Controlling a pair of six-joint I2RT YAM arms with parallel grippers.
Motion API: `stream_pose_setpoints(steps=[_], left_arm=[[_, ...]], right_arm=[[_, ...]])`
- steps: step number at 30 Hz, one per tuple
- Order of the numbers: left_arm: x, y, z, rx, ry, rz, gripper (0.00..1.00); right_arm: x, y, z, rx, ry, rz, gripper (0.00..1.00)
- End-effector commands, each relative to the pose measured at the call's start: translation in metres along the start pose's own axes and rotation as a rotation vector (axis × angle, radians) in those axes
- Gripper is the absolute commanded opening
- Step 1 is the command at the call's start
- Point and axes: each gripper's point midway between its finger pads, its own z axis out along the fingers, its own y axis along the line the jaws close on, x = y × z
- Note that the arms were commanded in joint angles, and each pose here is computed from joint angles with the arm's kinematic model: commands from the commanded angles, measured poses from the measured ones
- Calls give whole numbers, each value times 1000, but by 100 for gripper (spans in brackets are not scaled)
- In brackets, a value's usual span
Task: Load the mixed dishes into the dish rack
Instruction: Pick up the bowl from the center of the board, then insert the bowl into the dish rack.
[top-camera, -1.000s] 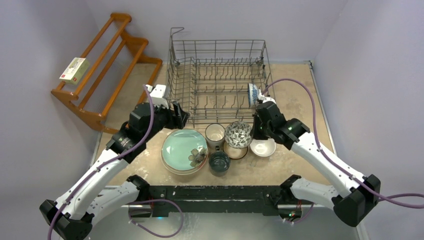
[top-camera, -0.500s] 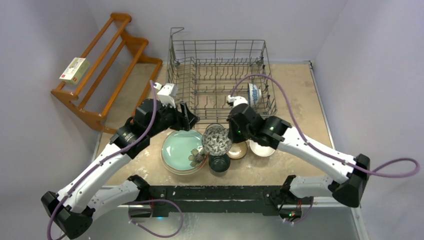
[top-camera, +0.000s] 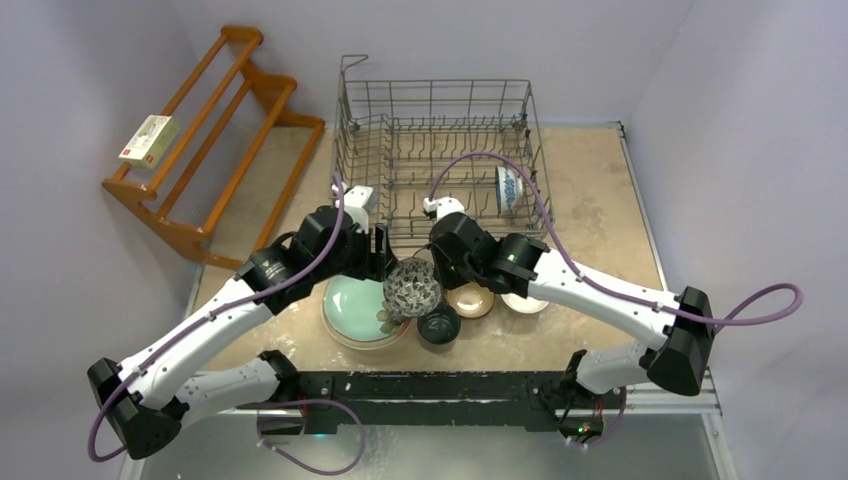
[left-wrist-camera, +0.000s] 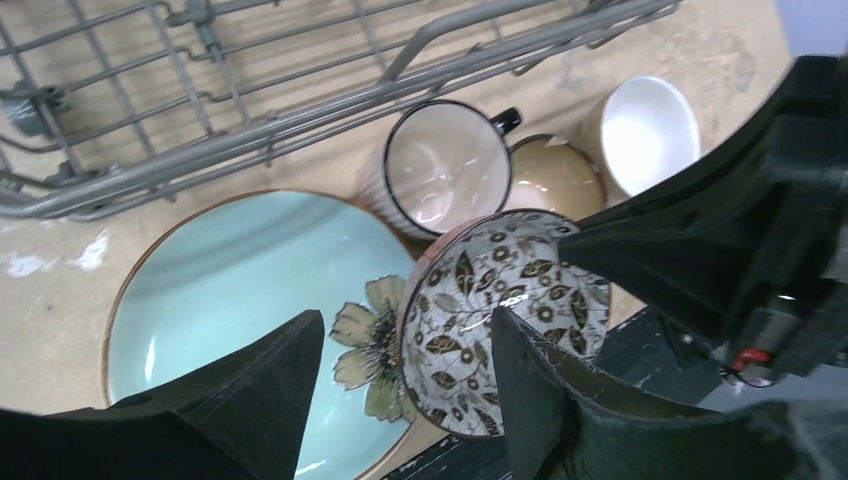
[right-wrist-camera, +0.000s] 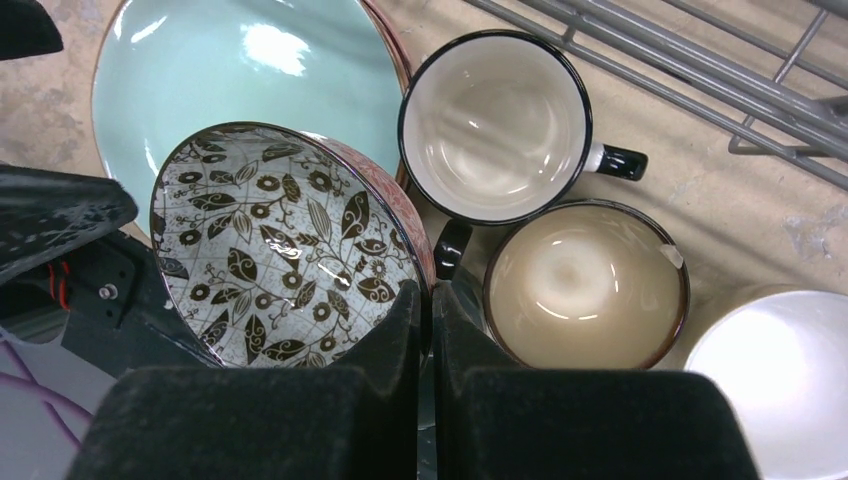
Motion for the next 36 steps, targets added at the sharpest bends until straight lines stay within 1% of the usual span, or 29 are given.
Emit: stream_pose_setpoints(steps=[1, 8, 15, 19, 24, 32, 36], left_arm=[[-2, 14, -8, -85, 11, 23, 60], [16, 14, -1, -73, 83, 24, 55], [26, 10, 5, -40, 119, 15, 48], [33, 12, 9, -49, 141, 14, 44], [32, 13, 12, -58, 140, 15, 41], [36, 9, 20, -34, 156, 5, 27], [35, 7, 21, -29, 151, 5, 12]], right_arm=[[-39, 18, -14, -60, -134, 17, 0], [-47, 21, -15, -65, -163, 27, 0], [-57, 24, -16, -73, -197, 40, 0], [-60, 25, -19, -79, -212, 44, 0], [-66, 25, -25, -83, -238, 51, 0], [-70, 28, -31, -110, -268, 74, 0], [-70, 29, -31, -115, -273, 83, 0]])
